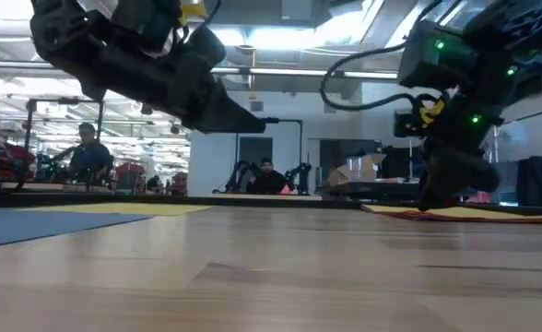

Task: Organize paper
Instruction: Stack the yellow paper on top of the yellow paper

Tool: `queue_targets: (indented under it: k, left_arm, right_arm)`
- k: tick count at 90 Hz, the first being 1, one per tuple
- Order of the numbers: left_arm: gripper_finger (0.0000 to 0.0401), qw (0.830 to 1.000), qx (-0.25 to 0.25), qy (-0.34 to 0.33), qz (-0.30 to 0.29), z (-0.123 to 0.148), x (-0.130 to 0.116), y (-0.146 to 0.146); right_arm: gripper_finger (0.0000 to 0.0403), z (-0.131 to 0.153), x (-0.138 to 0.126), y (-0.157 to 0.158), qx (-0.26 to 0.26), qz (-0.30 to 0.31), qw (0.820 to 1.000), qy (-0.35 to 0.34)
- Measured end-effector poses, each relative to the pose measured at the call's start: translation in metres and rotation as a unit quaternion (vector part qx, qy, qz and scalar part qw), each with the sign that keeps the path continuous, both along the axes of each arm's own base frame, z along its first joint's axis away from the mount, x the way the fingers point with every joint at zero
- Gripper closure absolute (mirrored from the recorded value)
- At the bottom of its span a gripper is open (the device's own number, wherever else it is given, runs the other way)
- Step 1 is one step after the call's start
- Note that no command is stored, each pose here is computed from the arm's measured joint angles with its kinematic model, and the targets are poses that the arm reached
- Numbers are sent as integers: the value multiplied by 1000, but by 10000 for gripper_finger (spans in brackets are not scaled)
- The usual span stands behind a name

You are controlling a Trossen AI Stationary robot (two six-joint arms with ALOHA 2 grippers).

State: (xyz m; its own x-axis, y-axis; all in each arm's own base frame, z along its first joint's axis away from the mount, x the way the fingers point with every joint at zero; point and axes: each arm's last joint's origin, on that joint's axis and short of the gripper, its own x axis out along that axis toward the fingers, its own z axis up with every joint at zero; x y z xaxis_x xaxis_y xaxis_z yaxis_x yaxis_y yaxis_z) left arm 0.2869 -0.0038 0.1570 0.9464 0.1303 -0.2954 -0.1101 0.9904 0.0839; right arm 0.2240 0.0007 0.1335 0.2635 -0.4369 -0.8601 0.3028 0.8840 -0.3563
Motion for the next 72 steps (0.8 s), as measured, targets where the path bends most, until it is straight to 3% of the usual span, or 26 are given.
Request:
queue_targets:
  k: [23, 72]
  left_arm:
    - [401, 1000, 7, 9, -4, -1, 0, 0]
    - [401, 1000, 7, 13, -3, -2, -1, 0]
  right_arm:
    - [287, 0, 2, -5, 33, 6, 999, -2]
    - [292, -4, -2, -6, 35, 3, 999, 5]
